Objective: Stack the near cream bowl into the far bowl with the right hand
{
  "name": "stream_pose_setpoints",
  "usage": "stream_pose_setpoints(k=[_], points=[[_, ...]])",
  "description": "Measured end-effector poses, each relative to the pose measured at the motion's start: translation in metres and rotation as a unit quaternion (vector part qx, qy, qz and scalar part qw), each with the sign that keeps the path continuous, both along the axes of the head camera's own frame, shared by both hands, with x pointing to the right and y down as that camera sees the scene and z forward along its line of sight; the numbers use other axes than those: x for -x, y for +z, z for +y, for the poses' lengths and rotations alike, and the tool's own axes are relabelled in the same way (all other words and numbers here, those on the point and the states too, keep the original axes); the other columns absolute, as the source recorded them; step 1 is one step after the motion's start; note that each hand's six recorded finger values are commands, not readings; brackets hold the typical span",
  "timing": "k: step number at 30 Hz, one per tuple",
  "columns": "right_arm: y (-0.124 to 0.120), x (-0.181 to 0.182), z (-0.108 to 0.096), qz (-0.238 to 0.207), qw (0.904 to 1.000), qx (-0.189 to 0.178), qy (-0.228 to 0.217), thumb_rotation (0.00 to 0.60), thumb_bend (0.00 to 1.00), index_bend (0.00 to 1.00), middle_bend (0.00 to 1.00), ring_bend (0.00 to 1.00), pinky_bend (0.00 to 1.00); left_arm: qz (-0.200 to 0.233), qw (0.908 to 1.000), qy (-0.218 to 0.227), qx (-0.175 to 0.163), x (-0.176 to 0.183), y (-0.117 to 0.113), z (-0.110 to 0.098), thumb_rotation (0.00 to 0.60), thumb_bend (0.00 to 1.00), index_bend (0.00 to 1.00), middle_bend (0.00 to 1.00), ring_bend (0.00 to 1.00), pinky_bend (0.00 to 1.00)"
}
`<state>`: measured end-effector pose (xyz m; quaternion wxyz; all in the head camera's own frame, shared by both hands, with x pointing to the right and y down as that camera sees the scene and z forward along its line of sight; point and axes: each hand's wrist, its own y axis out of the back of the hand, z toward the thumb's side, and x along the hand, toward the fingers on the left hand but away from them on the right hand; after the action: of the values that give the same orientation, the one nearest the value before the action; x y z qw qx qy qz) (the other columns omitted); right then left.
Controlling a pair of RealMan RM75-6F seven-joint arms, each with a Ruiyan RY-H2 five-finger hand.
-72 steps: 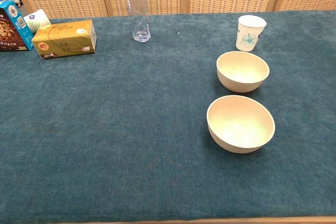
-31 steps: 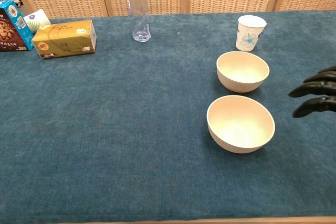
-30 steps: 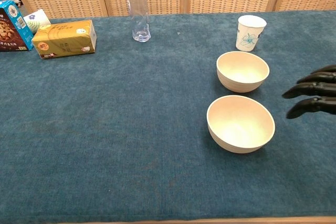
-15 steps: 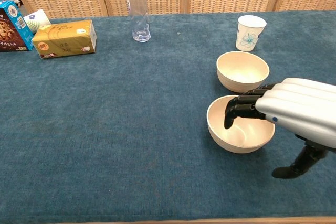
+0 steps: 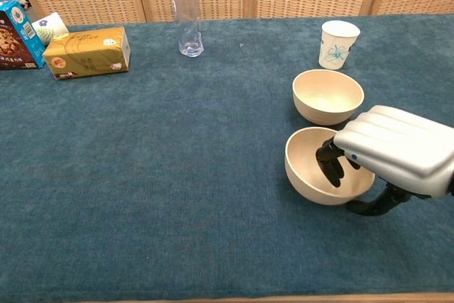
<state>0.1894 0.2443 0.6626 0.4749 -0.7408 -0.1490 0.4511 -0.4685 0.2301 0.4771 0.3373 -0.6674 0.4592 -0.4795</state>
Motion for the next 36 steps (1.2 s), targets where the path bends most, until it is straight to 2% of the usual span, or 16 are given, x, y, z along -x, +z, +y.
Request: stream_pose_setpoints(k=[4,12,15,21,25,27,36], points=[[0.0,-0.004,-0.001,-0.01,0.9998,-0.017,0.002,0.6,0.41,0.6,0.58,0.6,0.49,0.002,1.0,-0.002,0.0,0.001,0.0,0.0,0.6,0.0,0.0,0.0,0.0,0.0],[-0.01,-0.01,-0.001,-0.02,0.999,-0.041,-0.003,0.6,0.42,0.61,0.59,0.6,0.49,0.003,1.0,0.0,0.003,0.0,0.001,0.0,0.6,0.0,0.0,0.0,0.0,0.0],[-0.02,-0.011,0.0,-0.027,0.9981,-0.055,-0.008,0.6,0.42,0.61,0.59,0.6,0.49,0.004,1.0,-0.002,0.003,0.001,0.0,-0.001,0.6,0.0,0.0,0.0,0.0,0.0],[-0.058,-0.016,-0.003,-0.047,0.9934,-0.102,-0.026,0.6,0.42,0.61,0.59,0.6,0.49,0.004,1.0,-0.004,0.006,0.002,0.002,-0.001,0.6,0.0,0.0,0.0,0.0,0.0],[-0.078,-0.014,-0.02,-0.037,0.9896,-0.133,-0.04,0.6,0.42,0.61,0.59,0.6,0.49,0.002,1.0,0.001,0.009,-0.001,0.003,-0.001,0.6,0.0,0.0,0.0,0.0,0.0],[-0.08,-0.011,-0.03,-0.028,0.9887,-0.141,-0.041,0.6,0.42,0.61,0.59,0.6,0.49,0.002,1.0,0.002,0.008,-0.001,0.003,0.0,0.6,0.0,0.0,0.0,0.0,0.0],[-0.065,0.004,-0.085,0.068,0.9813,-0.166,-0.069,0.6,0.42,0.61,0.59,0.6,0.49,0.006,0.9999,-0.003,0.012,0.001,0.003,-0.002,0.6,0.0,0.0,0.0,0.0,0.0]])
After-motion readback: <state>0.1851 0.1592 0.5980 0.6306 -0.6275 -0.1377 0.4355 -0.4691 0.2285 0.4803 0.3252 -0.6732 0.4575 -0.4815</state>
